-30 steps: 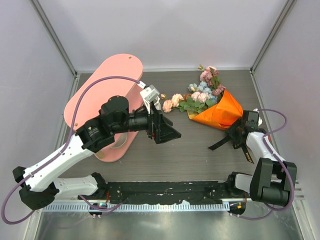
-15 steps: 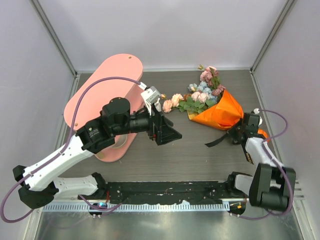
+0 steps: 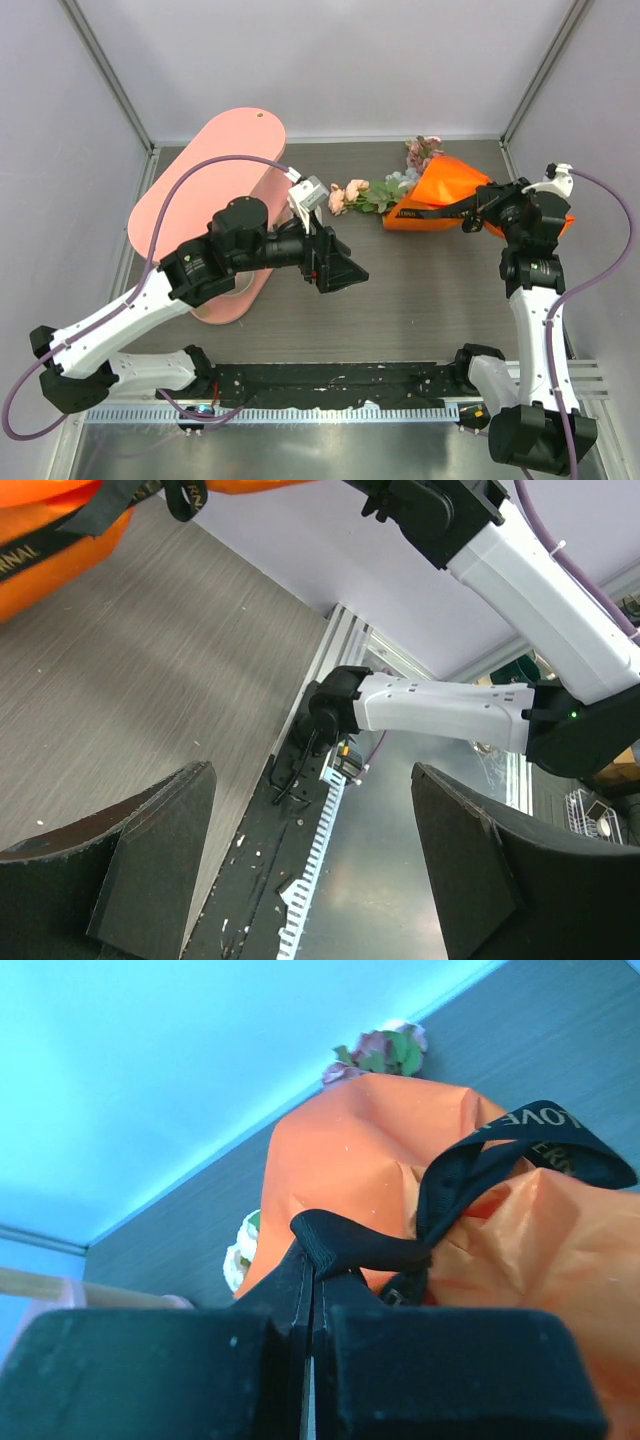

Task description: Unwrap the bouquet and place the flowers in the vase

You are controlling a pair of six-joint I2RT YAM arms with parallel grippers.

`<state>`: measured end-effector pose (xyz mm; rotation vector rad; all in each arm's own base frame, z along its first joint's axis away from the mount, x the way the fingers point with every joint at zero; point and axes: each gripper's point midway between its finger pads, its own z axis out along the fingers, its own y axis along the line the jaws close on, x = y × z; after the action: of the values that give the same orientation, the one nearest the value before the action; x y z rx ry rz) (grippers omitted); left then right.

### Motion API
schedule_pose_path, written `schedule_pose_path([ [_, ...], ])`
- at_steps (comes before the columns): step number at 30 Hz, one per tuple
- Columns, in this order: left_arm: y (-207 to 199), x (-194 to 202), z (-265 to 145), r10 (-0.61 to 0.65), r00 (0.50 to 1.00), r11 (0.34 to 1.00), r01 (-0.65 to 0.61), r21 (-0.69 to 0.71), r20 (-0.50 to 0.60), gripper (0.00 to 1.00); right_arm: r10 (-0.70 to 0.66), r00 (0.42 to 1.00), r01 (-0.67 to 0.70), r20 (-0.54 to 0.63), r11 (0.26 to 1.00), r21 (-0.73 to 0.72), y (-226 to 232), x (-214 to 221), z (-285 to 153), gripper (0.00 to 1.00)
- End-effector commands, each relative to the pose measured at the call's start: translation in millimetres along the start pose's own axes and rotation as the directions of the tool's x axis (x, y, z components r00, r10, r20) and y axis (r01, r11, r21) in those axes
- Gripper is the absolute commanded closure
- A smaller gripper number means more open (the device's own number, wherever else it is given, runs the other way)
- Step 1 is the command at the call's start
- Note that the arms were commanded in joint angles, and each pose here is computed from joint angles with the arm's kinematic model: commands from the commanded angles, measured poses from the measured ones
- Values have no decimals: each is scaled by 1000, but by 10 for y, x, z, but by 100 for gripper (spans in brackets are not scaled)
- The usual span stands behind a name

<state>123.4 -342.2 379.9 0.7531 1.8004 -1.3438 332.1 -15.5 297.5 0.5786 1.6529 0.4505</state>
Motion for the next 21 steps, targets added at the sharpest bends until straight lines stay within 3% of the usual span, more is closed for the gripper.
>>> schedule_pose_path([
  [1, -146, -178, -55, 24, 997, 999, -26, 34, 67, 17, 38, 996, -24, -77, 985, 173, -363, 175, 115, 99],
  [6, -61, -159, 35, 40, 998, 999, -40, 9, 58, 17, 111, 963, -72, -244, 984, 165, -536, 795, 112, 99],
  [10, 68, -142, 323, 51, 999, 999, -50, -17, 18, 18, 143, 940, -101, -309, 984, 148, -583, 1068, 66, 99],
  [15, 134, -183, 669, 97, 995, 994, -96, -49, 15, 22, 172, 918, -81, -357, 963, 256, -818, 1271, -10, 98],
  [19, 187, -205, 981, 126, 992, 990, -125, -71, 14, 23, 189, 908, -38, -375, 926, 376, -1033, 1327, -103, 79],
  [20, 250, -109, 1124, 124, 992, 989, -125, -79, -13, 24, 194, 908, -31, -372, 915, 402, -1061, 1308, -118, 64],
  [21, 266, -121, 1184, 129, 992, 988, -129, -85, -7, 24, 205, 904, -25, -375, 901, 433, -1108, 1322, -144, 59],
])
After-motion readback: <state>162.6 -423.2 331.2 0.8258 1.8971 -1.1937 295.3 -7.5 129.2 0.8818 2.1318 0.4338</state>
